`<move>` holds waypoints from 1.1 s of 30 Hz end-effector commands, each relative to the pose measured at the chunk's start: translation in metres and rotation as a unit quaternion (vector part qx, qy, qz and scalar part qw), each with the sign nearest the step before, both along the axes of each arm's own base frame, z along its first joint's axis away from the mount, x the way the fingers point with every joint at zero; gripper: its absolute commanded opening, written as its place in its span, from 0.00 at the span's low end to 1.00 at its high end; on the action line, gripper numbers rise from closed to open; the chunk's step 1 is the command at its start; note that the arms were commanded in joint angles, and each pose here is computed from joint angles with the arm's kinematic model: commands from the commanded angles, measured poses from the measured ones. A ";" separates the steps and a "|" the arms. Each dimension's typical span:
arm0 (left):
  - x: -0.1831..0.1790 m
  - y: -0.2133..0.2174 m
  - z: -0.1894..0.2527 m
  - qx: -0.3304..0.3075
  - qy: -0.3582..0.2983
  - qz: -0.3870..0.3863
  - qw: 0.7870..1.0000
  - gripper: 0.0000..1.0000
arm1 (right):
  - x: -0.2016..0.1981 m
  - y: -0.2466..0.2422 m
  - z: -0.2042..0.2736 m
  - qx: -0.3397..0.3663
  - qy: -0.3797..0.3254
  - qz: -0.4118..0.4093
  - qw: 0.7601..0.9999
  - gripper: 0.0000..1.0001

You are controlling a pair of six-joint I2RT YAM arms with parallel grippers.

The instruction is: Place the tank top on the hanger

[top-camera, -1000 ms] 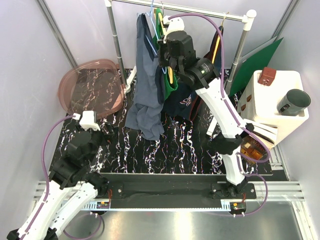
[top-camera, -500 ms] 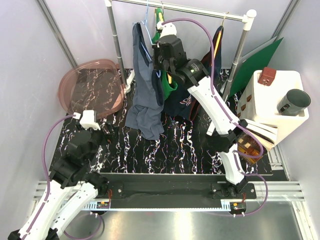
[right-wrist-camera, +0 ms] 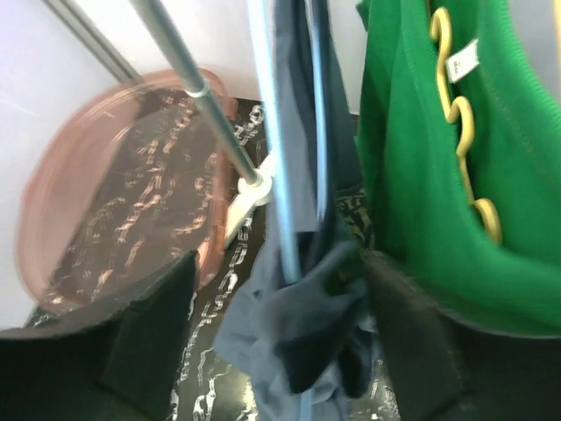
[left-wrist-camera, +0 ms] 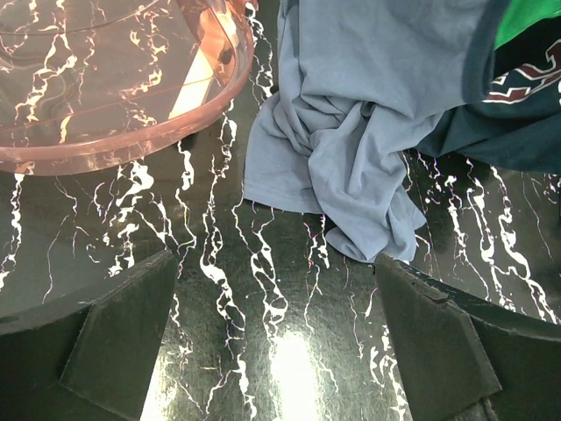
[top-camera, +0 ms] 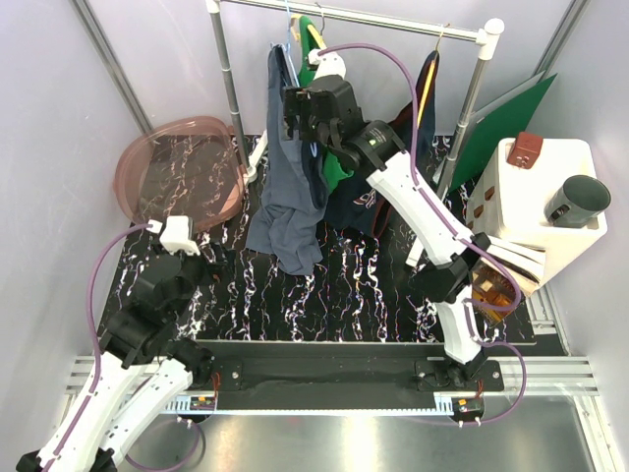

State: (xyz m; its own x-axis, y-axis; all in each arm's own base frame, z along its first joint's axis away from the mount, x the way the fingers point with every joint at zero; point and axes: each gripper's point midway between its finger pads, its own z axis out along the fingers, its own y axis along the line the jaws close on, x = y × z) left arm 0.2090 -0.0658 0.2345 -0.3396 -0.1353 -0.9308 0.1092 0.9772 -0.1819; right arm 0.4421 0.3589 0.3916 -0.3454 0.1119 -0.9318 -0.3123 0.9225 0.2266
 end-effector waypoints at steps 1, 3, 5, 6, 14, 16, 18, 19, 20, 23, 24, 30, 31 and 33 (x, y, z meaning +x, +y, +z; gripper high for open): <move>0.004 -0.004 0.007 -0.007 -0.013 -0.007 1.000 0.99 | -0.023 -0.014 0.071 0.058 -0.061 0.025 0.996 0.92; 0.005 -0.003 0.006 -0.007 -0.012 -0.005 1.000 0.99 | -0.029 -0.014 0.081 0.064 -0.067 0.036 0.995 0.99; 0.005 -0.003 0.006 -0.008 -0.012 -0.005 1.000 0.99 | -0.036 -0.014 0.090 0.072 -0.074 0.049 0.993 1.00; 0.005 -0.003 0.006 -0.008 -0.010 -0.005 1.000 0.99 | -0.039 -0.014 0.093 0.070 -0.078 0.052 0.993 1.00; 0.006 0.001 0.005 -0.007 -0.010 0.008 1.000 0.99 | -0.081 -0.016 0.118 0.030 -0.129 0.087 0.987 1.00; 0.006 0.003 0.007 -0.011 -0.014 0.013 1.000 0.99 | -0.111 0.001 0.113 -0.008 -0.155 0.147 0.977 1.00; 0.005 0.005 0.008 -0.012 -0.018 0.018 1.000 0.99 | -0.134 0.015 0.111 -0.037 -0.190 0.197 0.961 1.00; 0.005 0.005 0.009 -0.013 -0.019 0.019 1.000 0.99 | -0.157 0.024 0.093 -0.048 -0.184 0.244 0.951 1.00; 0.005 0.005 0.010 -0.014 -0.021 0.019 1.000 0.99 | -0.168 0.027 0.085 -0.052 -0.186 0.263 0.945 1.00; 0.005 0.005 0.010 -0.015 -0.021 0.016 1.000 0.99 | -0.196 0.024 0.057 -0.041 -0.183 0.297 0.936 1.00; 0.004 0.005 0.011 -0.016 -0.023 0.017 0.999 0.99 | -0.199 0.023 0.021 -0.048 -0.149 0.303 0.940 1.00; 0.002 0.011 0.015 -0.017 -0.036 0.028 0.999 0.99 | -0.208 -0.043 -0.030 -0.030 -0.099 0.207 0.973 1.00; 0.001 0.012 0.017 -0.017 -0.039 0.030 0.999 0.99 | -0.210 -0.063 -0.021 -0.017 -0.109 0.179 0.978 1.00; -0.001 0.013 0.021 -0.020 -0.048 0.030 0.998 0.99 | -0.214 -0.081 -0.042 -0.015 -0.091 0.154 0.984 1.00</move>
